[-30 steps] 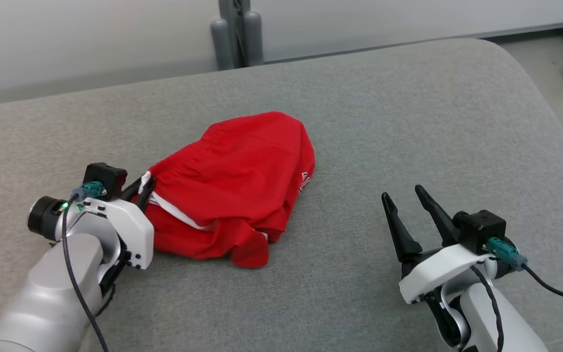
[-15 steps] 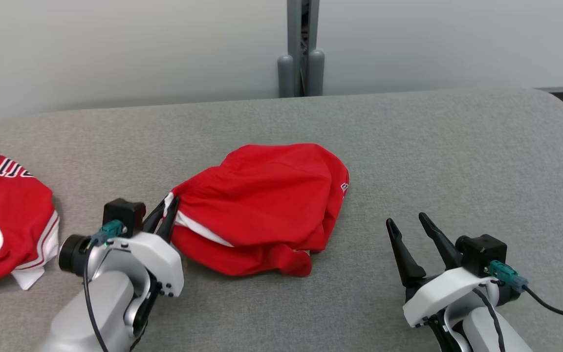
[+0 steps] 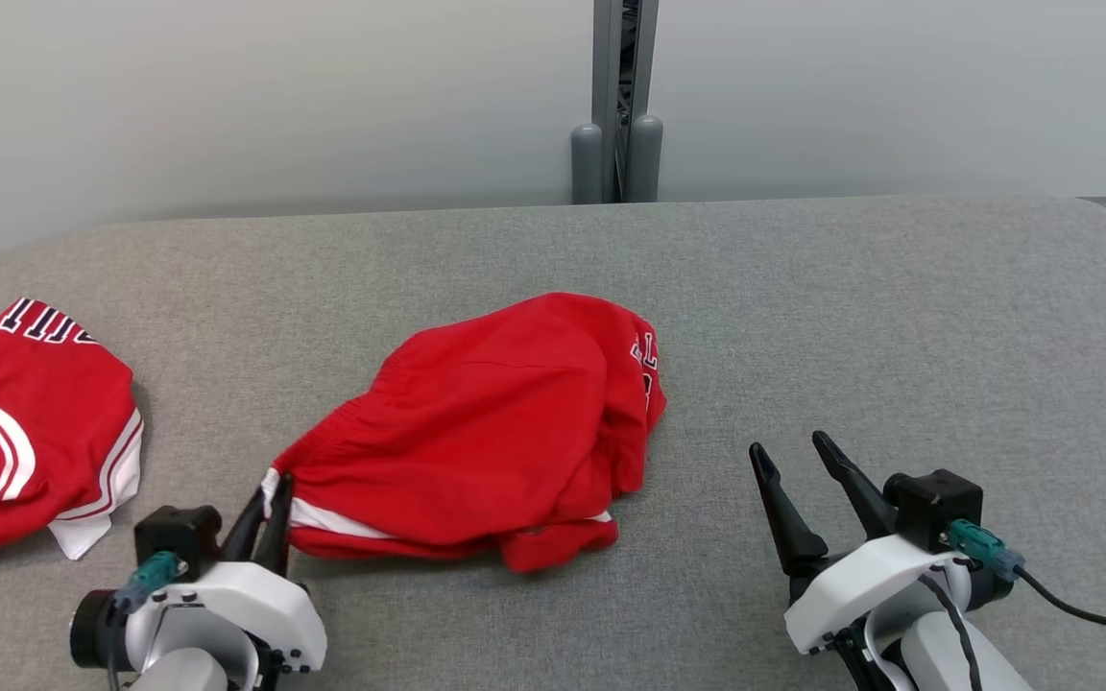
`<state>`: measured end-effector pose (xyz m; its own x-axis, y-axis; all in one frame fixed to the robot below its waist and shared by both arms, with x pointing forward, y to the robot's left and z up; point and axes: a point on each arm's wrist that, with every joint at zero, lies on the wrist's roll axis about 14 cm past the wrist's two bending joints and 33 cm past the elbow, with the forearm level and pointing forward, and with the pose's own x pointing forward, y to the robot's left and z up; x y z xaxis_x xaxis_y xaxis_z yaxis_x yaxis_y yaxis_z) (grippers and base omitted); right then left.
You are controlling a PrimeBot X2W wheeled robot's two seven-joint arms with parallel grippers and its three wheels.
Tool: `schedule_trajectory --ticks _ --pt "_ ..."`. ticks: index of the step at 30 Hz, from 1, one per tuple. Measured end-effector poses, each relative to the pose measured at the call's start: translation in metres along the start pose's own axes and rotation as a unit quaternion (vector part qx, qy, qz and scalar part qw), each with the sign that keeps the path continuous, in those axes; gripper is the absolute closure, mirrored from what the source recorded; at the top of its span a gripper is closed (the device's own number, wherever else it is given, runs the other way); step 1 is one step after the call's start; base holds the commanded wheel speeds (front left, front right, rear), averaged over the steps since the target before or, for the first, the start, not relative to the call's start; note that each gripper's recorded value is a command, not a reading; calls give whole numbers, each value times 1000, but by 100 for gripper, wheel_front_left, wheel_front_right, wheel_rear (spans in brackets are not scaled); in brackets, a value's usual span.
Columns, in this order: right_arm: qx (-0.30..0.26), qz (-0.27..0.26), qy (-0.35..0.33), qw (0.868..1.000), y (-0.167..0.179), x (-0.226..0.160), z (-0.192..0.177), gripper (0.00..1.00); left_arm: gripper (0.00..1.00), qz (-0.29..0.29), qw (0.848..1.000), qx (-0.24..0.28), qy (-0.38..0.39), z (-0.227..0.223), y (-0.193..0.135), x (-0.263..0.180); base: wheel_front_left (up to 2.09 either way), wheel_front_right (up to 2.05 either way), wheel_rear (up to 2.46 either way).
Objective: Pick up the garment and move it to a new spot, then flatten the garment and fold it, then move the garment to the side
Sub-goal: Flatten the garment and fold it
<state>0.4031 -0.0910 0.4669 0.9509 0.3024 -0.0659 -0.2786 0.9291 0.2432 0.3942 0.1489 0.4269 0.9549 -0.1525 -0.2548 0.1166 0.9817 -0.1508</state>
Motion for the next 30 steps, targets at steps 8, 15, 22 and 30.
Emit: schedule_trajectory --ticks 8,15,22,30 --pt "5 11 22 1000 8 -2 -13 0 100 50 999 -9 -3 -5 26 -7 0 0 0" --pt "7 22 33 999 14 0 -19 0 100 56 998 -21 14 -24 28 -15 0 0 0" --pt "12 42 46 998 28 4 -27 0 0 65 998 -22 6 -22 31 -18 0 0 0" --pt "12 55 51 997 37 7 -29 0 0 75 995 -3 -72 21 36 -25 0 0 0"
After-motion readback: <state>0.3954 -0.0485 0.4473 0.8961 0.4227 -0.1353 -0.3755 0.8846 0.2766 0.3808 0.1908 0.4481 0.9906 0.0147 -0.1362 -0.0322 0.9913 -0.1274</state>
